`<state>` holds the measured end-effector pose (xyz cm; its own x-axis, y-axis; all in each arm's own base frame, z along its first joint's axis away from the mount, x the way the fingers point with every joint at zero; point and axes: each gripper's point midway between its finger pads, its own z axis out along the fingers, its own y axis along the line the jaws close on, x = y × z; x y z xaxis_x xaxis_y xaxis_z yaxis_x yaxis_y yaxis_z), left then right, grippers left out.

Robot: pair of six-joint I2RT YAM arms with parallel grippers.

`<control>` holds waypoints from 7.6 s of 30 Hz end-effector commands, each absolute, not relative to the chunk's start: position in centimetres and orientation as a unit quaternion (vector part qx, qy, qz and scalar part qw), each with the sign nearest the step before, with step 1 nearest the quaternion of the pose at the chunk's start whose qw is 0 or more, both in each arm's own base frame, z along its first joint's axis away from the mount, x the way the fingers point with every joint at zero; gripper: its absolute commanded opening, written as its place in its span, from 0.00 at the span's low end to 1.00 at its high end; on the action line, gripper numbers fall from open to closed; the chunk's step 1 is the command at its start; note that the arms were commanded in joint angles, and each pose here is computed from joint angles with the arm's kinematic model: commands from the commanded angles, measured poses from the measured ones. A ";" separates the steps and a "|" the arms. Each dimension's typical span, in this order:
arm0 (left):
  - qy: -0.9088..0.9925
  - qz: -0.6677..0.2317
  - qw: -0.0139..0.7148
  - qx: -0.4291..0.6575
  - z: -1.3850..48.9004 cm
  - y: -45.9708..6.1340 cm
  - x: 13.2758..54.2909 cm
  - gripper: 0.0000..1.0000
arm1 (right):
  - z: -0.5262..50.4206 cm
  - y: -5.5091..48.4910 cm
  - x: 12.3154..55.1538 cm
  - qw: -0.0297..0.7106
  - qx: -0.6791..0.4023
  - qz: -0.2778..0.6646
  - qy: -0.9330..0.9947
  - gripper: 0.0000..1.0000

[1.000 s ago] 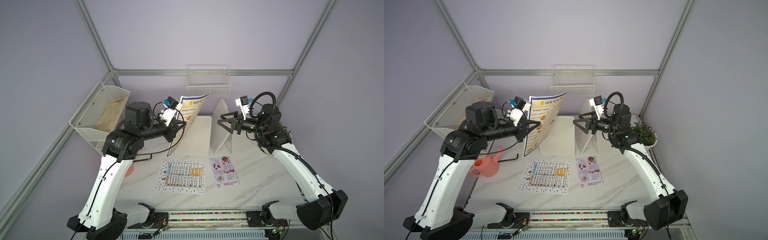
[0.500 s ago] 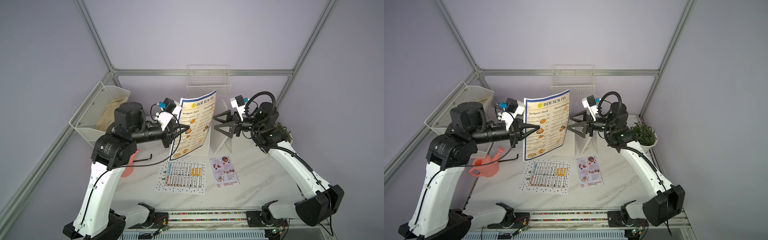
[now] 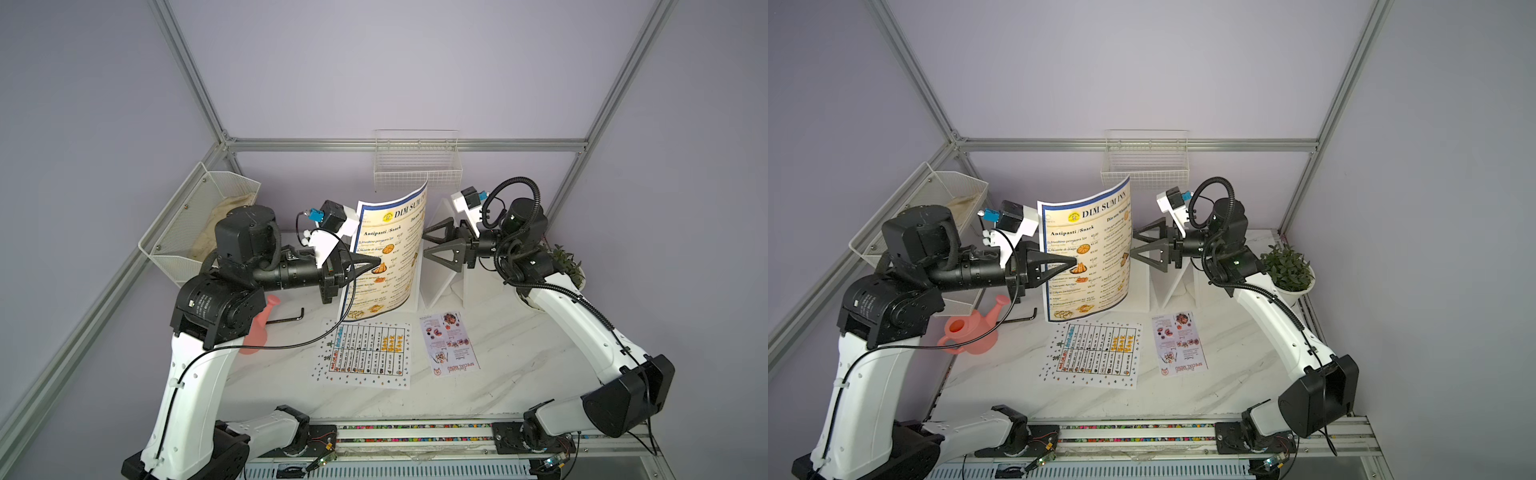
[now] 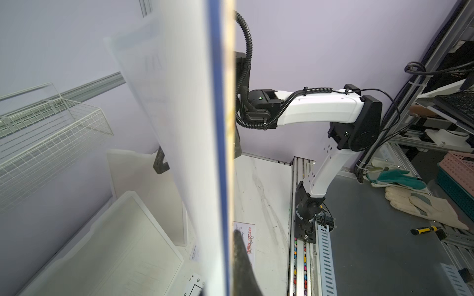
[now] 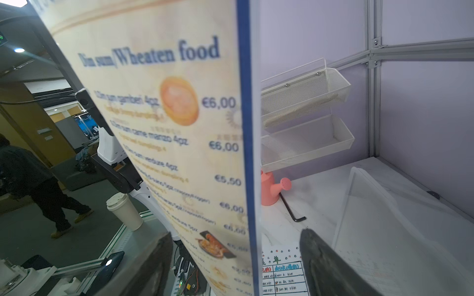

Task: Insert the menus into the narrow rack
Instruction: Insert the menu into the narrow rack.

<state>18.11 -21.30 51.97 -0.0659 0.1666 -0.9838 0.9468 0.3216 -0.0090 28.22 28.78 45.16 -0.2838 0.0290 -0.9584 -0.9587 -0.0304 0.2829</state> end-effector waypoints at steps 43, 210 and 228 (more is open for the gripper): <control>0.657 -0.290 0.584 0.378 52.5 -19.5 22.3 0.00 | 50.7 28.1 23.5 0.499 -0.450 0.549 0.497 0.24; 0.650 -0.478 0.576 0.134 47.2 -12.1 47.7 0.49 | 49.0 29.1 52.1 0.619 -0.129 0.522 0.573 0.00; 0.652 -0.484 0.567 0.136 46.6 -12.5 48.0 0.49 | 47.9 29.3 52.5 0.605 -0.121 0.533 0.579 0.00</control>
